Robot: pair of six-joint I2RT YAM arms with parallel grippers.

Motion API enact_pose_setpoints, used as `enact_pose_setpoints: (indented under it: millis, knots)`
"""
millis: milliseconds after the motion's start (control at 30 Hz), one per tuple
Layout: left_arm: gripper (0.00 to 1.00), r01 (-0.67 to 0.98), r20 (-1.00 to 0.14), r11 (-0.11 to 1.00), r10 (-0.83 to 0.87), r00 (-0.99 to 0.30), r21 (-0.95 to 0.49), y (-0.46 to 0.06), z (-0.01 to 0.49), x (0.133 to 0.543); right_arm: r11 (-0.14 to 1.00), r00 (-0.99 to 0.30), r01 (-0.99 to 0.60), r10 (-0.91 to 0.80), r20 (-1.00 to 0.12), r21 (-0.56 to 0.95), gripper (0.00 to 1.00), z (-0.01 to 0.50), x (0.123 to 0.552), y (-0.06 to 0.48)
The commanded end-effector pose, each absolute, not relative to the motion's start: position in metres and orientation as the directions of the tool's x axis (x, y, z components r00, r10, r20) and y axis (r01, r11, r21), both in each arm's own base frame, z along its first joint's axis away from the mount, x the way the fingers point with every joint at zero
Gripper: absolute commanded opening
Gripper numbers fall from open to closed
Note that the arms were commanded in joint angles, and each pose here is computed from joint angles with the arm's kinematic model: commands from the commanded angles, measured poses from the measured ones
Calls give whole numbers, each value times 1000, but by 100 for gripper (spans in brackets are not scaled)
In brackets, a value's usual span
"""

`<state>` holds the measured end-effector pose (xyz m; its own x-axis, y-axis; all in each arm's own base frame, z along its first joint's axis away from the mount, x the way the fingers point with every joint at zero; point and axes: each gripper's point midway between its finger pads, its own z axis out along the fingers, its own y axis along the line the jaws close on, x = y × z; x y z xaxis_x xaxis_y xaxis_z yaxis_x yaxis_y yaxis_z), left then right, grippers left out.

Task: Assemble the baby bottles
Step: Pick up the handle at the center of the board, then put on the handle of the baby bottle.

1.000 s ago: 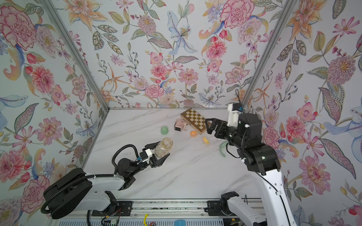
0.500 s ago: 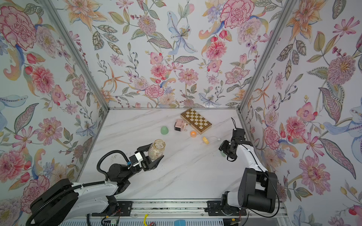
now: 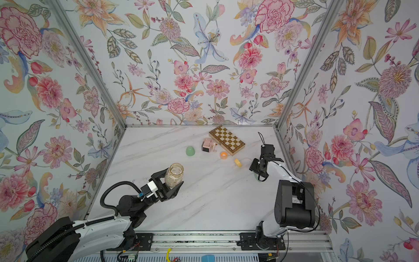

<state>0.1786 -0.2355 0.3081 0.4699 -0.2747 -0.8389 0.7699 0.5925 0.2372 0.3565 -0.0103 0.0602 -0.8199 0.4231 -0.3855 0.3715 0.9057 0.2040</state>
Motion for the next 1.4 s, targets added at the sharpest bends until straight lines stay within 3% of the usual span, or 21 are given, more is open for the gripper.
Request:
enact_pose_setpoints:
  millis: [0, 133, 300, 500, 567, 667, 767, 833, 900, 967, 1033, 1133, 1233, 1367]
  knots:
    - [29, 734, -803, 631, -286, 522, 252, -224, 319, 176, 933, -863, 349, 356, -358, 88, 48, 40, 346, -17]
    - [28, 730, -806, 636, -281, 522, 250, -222, 319, 177, 949, -886, 314, 304, -350, 30, 45, 33, 345, -13]
    - [28, 722, -808, 643, -268, 524, 255, -221, 320, 177, 958, -908, 287, 271, -320, -5, 33, 18, 341, -13]
    - [27, 713, -810, 653, -257, 528, 257, -217, 321, 176, 973, -932, 230, 222, -287, 8, 6, 10, 335, -4]
    - [27, 708, -809, 657, -252, 532, 261, -217, 323, 176, 982, -931, 185, 189, -311, 43, 0, 20, 339, 7]
    - [27, 701, -807, 666, -253, 534, 256, -215, 326, 177, 992, -915, 99, 124, -383, 83, 0, 53, 348, 29]
    - [26, 698, -805, 675, -265, 531, 239, -214, 332, 180, 969, -861, -47, 83, -501, 243, 0, 117, 358, 76]
    - [25, 700, -793, 681, -297, 532, 215, -211, 342, 181, 848, -763, -258, 116, -637, 463, 0, 202, 357, 133]
    - [24, 699, -753, 691, -360, 551, 181, -202, 357, 179, 625, -624, -502, 217, -751, 598, 0, 308, 338, 182]
    - [24, 714, -697, 683, -438, 568, 154, -195, 381, 176, 416, -484, -702, 317, -816, 578, 0, 405, 303, 213]
    - [22, 730, -648, 668, -492, 581, 146, -192, 398, 173, 211, -436, -823, 359, -825, 527, 0, 474, 263, 245]
    - [21, 766, -584, 624, -567, 580, 154, -193, 418, 165, -56, -449, -884, 376, -811, 464, 0, 526, 218, 284]
    - [18, 797, -593, 588, -595, 543, 139, -199, 425, 170, -246, -487, -872, 341, -804, 423, 0, 546, 184, 316]
    - [17, 812, -618, 573, -602, 506, 107, -203, 424, 178, -354, -504, -844, 269, -820, 403, 0, 548, 153, 344]
